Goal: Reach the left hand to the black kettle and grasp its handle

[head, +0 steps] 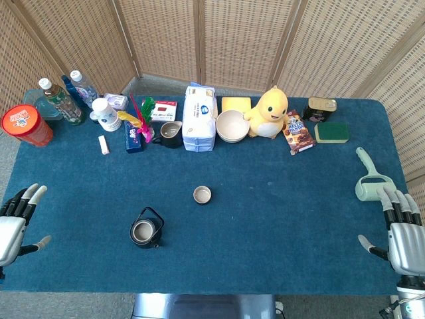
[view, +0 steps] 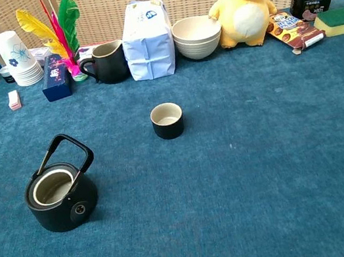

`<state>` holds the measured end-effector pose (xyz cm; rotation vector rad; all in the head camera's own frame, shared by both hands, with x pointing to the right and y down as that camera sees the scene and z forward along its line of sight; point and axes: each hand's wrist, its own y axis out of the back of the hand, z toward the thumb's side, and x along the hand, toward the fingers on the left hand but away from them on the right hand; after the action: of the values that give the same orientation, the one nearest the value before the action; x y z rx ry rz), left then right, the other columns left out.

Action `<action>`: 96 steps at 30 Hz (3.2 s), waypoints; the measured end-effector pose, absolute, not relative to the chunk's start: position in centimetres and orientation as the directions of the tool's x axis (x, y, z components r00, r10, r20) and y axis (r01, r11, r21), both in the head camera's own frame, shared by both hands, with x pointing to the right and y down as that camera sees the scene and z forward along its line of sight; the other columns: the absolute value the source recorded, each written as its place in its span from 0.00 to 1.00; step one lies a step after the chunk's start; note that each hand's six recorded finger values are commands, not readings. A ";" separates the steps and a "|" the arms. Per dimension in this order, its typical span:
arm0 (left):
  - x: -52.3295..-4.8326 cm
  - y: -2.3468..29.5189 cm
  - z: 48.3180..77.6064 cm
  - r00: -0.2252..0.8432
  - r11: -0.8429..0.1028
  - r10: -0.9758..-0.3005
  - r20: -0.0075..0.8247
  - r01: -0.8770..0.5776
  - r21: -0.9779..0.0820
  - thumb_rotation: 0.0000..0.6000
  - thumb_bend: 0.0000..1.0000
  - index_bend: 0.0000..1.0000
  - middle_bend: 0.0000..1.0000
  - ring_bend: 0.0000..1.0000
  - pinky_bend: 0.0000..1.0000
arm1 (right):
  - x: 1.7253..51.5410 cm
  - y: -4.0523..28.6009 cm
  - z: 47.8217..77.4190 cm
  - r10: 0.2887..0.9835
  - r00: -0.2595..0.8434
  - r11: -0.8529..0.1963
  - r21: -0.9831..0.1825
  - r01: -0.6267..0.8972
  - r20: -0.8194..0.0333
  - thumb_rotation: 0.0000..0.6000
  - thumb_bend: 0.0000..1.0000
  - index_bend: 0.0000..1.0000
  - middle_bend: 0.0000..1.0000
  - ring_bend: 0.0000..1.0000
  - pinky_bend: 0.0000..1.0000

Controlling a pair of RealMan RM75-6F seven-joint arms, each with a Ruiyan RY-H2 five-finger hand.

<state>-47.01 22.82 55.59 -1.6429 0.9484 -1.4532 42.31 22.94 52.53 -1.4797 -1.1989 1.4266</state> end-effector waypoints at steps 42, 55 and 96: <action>-25.2 16.3 64.3 0.538 -0.549 -0.631 0.560 0.201 -0.811 1.00 0.00 0.00 0.00 0.00 0.12 | 44.2 22.3 52.0 0.950 -0.107 -0.272 -0.947 0.168 -0.292 1.00 0.00 0.00 0.00 0.00 0.00; -22.3 15.7 65.2 0.520 -0.573 -0.619 0.589 0.214 -0.791 1.00 0.00 0.00 0.00 0.00 0.12 | 44.4 22.2 52.1 0.949 -0.110 -0.275 -0.946 0.169 -0.296 1.00 0.00 0.00 0.00 0.00 0.00; -21.5 13.7 63.2 0.488 -0.527 -0.683 0.543 0.185 -0.829 1.00 0.38 0.75 0.91 0.75 0.87 | 44.3 22.5 52.0 0.950 -0.108 -0.274 -0.947 0.169 -0.294 1.00 0.00 0.00 0.00 0.00 0.00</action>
<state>-21.50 13.73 63.24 -1.8066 0.4191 -1.1750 44.33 22.49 52.05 -1.4758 -1.2732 1.4491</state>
